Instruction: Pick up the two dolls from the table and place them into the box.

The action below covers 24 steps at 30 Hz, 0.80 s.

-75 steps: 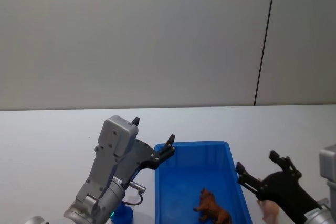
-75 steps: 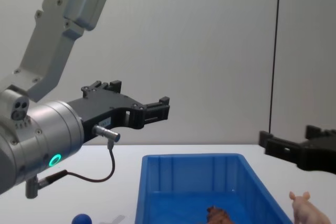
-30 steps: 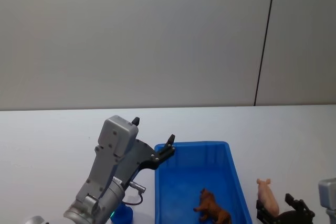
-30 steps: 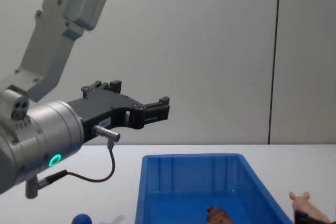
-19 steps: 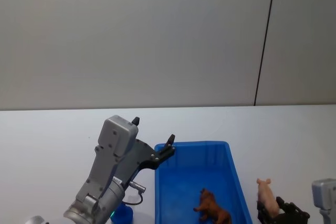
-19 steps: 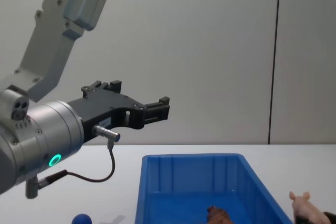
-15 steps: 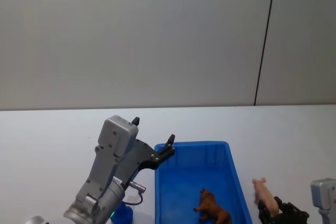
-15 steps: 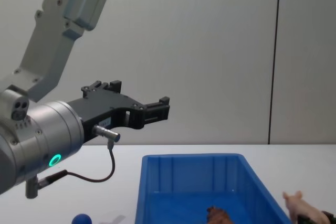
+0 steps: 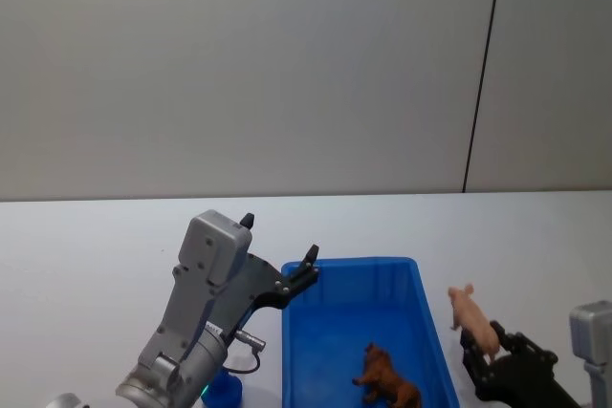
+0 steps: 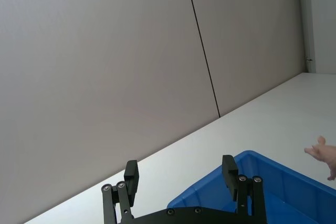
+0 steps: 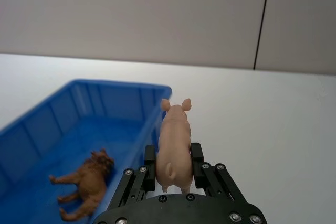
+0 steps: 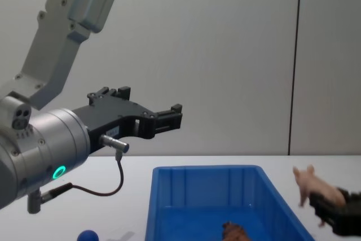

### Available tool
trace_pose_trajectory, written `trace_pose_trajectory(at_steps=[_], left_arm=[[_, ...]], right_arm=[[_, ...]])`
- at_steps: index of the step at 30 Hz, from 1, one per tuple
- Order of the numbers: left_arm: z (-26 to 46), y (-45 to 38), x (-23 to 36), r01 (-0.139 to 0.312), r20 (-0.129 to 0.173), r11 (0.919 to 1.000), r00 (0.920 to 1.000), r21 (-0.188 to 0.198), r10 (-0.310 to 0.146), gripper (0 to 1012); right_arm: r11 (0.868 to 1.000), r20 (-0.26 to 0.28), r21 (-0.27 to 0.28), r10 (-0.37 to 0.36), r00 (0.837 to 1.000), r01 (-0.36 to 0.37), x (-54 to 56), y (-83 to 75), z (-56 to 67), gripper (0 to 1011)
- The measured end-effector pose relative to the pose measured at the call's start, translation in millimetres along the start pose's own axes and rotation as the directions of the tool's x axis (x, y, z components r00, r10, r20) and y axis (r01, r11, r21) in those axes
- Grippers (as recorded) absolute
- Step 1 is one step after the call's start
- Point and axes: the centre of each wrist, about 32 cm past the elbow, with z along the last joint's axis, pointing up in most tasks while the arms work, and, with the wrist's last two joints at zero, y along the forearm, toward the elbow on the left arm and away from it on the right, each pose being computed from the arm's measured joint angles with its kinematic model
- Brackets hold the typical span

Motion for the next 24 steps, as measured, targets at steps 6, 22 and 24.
trace_pose_trajectory(at_steps=[6, 22, 24], left_arm=[[0.0, 0.0, 0.0, 0.000, 0.000, 1.0000, 1.0000, 0.000, 0.000, 1001], [0.0, 0.0, 0.0, 0.000, 0.000, 1.0000, 1.0000, 0.000, 0.000, 1001], [0.0, 0.0, 0.0, 0.000, 0.000, 1.0000, 1.0000, 0.000, 0.000, 1001]], right_arm=[[0.996, 0.018, 0.074, 0.055, 0.998, -0.057, -1.6, 2.5, 13.6, 372], [0.950, 0.028, 0.180, 0.255, 0.966, -0.256, -7.0, 27.5, 34.7, 446], [0.942, 0.024, 0.184, 0.280, 0.960, -0.280, -7.5, 32.6, 35.1, 489]])
